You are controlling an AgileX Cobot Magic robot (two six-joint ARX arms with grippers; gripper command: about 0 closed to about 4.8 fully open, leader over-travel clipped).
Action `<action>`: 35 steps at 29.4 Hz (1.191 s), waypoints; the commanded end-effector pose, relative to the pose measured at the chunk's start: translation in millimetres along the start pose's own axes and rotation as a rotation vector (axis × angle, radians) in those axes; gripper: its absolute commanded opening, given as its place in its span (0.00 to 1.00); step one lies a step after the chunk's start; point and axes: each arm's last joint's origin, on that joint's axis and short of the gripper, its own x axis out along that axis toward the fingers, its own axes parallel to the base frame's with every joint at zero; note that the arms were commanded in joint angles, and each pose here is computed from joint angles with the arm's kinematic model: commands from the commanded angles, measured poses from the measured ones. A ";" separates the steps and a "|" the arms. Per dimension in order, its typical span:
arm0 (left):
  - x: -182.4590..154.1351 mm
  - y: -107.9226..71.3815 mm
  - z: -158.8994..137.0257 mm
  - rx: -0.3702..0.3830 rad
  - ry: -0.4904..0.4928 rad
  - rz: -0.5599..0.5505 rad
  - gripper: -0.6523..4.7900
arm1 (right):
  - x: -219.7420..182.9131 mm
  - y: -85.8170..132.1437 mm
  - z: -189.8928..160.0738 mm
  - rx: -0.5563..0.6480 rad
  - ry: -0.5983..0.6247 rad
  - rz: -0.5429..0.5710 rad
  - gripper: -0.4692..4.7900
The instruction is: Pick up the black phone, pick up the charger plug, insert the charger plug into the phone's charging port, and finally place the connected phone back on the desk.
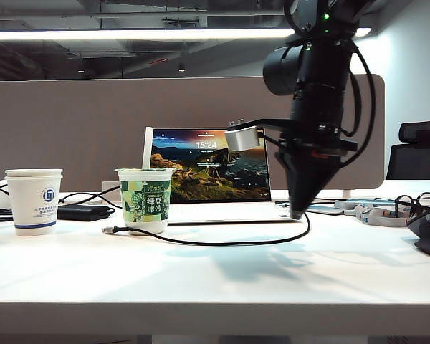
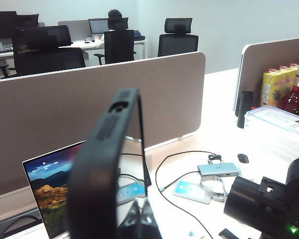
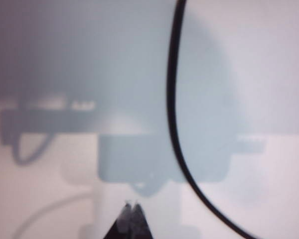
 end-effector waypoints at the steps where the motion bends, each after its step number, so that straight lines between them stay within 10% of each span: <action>1: -3.3 0.0 8.6 -0.002 -0.061 -0.001 0.11 | -2.5 -0.6 1.9 0.034 -0.061 0.002 0.24; 13: -4.4 0.3 11.3 -0.003 -0.086 0.007 0.11 | -5.2 -18.7 37.5 0.218 -0.470 -0.088 0.38; 18: -5.0 0.3 11.7 -0.003 -0.087 0.007 0.11 | 1.7 -17.8 52.9 0.162 -0.444 -0.141 0.55; 35: -5.7 0.3 12.0 -0.003 -0.088 0.007 0.11 | 41.5 -16.0 57.7 0.219 -0.369 -0.046 0.55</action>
